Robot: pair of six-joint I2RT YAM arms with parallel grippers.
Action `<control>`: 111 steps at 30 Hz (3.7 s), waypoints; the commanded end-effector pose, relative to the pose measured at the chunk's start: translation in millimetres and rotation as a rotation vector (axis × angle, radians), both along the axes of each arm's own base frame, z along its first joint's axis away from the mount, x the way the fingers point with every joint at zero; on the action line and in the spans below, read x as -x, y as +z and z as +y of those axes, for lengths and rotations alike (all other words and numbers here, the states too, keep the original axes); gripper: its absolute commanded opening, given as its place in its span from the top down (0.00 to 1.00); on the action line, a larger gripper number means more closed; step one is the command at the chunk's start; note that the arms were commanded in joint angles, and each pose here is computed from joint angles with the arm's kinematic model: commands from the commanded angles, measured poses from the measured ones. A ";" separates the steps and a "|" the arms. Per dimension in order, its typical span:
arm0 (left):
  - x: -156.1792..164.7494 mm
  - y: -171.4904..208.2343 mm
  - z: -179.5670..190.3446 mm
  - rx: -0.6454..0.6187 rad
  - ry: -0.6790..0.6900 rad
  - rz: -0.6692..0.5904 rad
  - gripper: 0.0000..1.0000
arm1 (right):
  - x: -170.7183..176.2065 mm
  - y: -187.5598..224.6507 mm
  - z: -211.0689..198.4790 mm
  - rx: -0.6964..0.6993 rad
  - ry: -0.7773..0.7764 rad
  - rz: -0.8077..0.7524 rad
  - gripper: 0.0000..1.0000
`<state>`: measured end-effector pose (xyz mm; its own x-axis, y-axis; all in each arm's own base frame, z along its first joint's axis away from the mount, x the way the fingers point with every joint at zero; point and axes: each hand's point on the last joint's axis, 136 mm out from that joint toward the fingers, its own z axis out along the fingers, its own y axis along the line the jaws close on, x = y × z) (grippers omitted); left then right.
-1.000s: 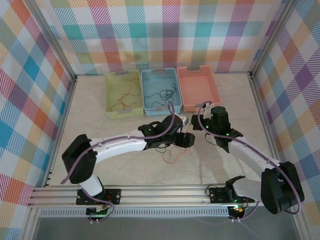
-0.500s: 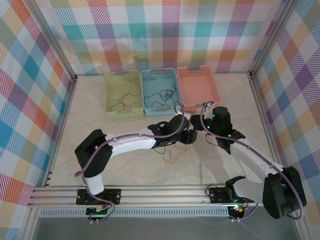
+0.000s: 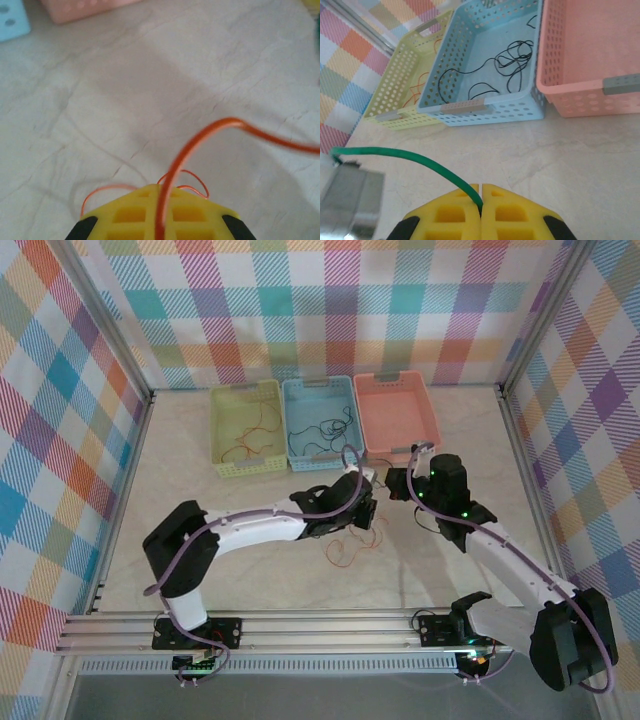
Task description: Untangle the cables
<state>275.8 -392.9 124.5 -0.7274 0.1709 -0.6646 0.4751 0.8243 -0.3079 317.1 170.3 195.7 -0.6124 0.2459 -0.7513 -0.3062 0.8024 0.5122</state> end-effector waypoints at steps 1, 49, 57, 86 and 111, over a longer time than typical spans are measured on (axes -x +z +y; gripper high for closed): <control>16.5 16.2 24.1 0.037 0.002 0.014 1.00 | -14.4 26.6 -15.1 0.043 -0.089 -0.072 1.00; 68.5 81.9 187.1 0.010 0.187 -0.062 1.00 | -242.9 9.6 -167.2 0.176 -0.909 0.098 0.94; 66.6 76.9 187.8 -0.008 0.185 -0.051 1.00 | -240.0 -39.6 -167.5 0.159 -0.952 0.198 0.94; 31.1 150.1 175.9 0.072 0.209 -0.109 1.00 | -145.0 15.2 -87.1 0.006 -0.451 0.050 0.57; -106.8 409.4 233.1 0.319 0.481 -0.443 1.00 | -53.6 -64.4 20.1 0.110 -0.040 -0.012 0.57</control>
<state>379.0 -165.6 504.7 -0.3612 -0.3039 -0.8816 0.1914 0.9011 -0.3890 366.4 188.6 137.8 -0.6189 0.2101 -0.7569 -0.2607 0.8540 0.4502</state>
